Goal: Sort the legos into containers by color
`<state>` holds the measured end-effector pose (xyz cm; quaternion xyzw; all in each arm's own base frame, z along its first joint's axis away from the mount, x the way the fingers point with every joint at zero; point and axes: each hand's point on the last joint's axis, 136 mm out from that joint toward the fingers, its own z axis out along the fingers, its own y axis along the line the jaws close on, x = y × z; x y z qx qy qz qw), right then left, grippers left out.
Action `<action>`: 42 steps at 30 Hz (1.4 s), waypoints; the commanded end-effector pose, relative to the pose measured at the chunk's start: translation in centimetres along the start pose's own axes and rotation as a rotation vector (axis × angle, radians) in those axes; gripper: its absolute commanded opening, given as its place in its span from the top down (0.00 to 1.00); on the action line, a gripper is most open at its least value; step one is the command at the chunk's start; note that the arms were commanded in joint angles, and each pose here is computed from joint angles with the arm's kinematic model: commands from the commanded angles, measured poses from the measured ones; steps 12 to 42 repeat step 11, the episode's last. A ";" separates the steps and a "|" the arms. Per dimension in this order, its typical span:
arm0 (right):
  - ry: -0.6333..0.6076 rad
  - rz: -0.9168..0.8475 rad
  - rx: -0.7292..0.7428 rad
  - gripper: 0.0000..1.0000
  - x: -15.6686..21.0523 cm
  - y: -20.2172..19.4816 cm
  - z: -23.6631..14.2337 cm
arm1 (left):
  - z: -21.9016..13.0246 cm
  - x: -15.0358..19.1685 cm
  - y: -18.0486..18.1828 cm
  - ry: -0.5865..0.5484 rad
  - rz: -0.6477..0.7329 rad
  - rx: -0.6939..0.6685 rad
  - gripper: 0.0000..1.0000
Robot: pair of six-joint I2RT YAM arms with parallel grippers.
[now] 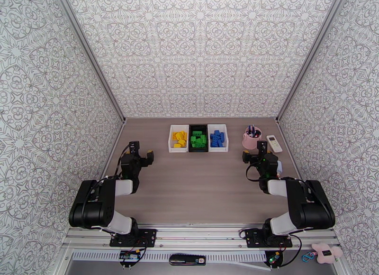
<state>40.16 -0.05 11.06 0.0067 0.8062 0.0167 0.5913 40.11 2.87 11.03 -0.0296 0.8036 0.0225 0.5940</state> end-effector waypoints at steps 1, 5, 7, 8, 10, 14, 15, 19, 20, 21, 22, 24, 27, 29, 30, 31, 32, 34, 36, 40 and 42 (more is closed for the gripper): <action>-0.013 -0.012 -0.006 0.00 -0.4 0.2 0.1 | 0.3 0.2 0.3 0.016 -0.012 -0.004 0.00; -0.013 -0.012 -0.007 0.00 -0.4 0.2 0.0 | 0.3 0.3 0.3 0.018 -0.012 -0.004 0.00; -0.013 -0.012 -0.006 0.00 -0.4 0.2 0.0 | 0.3 0.3 0.4 0.018 -0.013 -0.006 0.00; -0.012 -0.012 -0.006 0.00 -0.3 0.2 0.0 | 0.3 0.3 0.4 0.017 -0.012 -0.005 0.00; -0.016 -0.012 -0.007 0.00 -0.4 0.2 0.0 | 0.3 0.3 0.3 0.017 -0.011 -0.004 0.00; -0.015 -0.012 -0.006 0.00 -0.4 0.2 0.0 | 0.2 0.4 0.3 0.018 -0.008 -0.006 0.00; -0.015 -0.012 -0.006 0.00 -0.4 0.2 0.0 | 0.2 0.4 0.3 0.018 -0.008 -0.006 0.00; -0.015 -0.012 -0.006 0.00 -0.4 0.2 0.0 | 0.2 0.4 0.3 0.018 -0.008 -0.006 0.00; -0.015 -0.012 -0.006 0.00 -0.4 0.2 0.0 | 0.2 0.4 0.3 0.018 -0.008 -0.006 0.00; -0.015 -0.012 -0.006 0.00 -0.4 0.2 0.0 | 0.2 0.4 0.3 0.018 -0.008 -0.006 0.00; -0.015 -0.012 -0.006 0.00 -0.4 0.2 0.0 | 0.2 0.4 0.3 0.018 -0.008 -0.006 0.00; -0.015 -0.012 -0.006 0.00 -0.4 0.2 0.0 | 0.2 0.4 0.3 0.018 -0.008 -0.006 0.00; -0.015 -0.012 -0.006 0.00 -0.4 0.2 0.0 | 0.2 0.4 0.3 0.018 -0.008 -0.006 0.00; -0.015 -0.012 -0.006 0.00 -0.4 0.2 0.0 | 0.2 0.4 0.3 0.018 -0.008 -0.006 0.00; -0.015 -0.012 -0.006 0.00 -0.4 0.2 0.0 | 0.2 0.4 0.3 0.018 -0.008 -0.006 0.00; -0.015 -0.012 -0.006 0.00 -0.4 0.2 0.0 | 0.2 0.4 0.3 0.018 -0.008 -0.006 0.00; -0.015 -0.012 -0.006 0.00 -0.4 0.2 0.0 | 0.2 0.4 0.3 0.018 -0.008 -0.006 0.00; -0.015 -0.012 -0.006 0.00 -0.4 0.2 0.0 | 0.2 0.4 0.3 0.018 -0.008 -0.006 0.00; -0.015 -0.012 -0.006 0.00 -0.4 0.2 0.0 | 0.2 0.4 0.3 0.018 -0.008 -0.006 0.00; -0.015 -0.012 -0.006 0.00 -0.4 0.2 0.0 | 0.2 0.4 0.3 0.018 -0.008 -0.006 0.00; -0.015 -0.012 -0.006 0.00 -0.4 0.2 0.0 | 0.2 0.4 0.3 0.018 -0.008 -0.006 0.00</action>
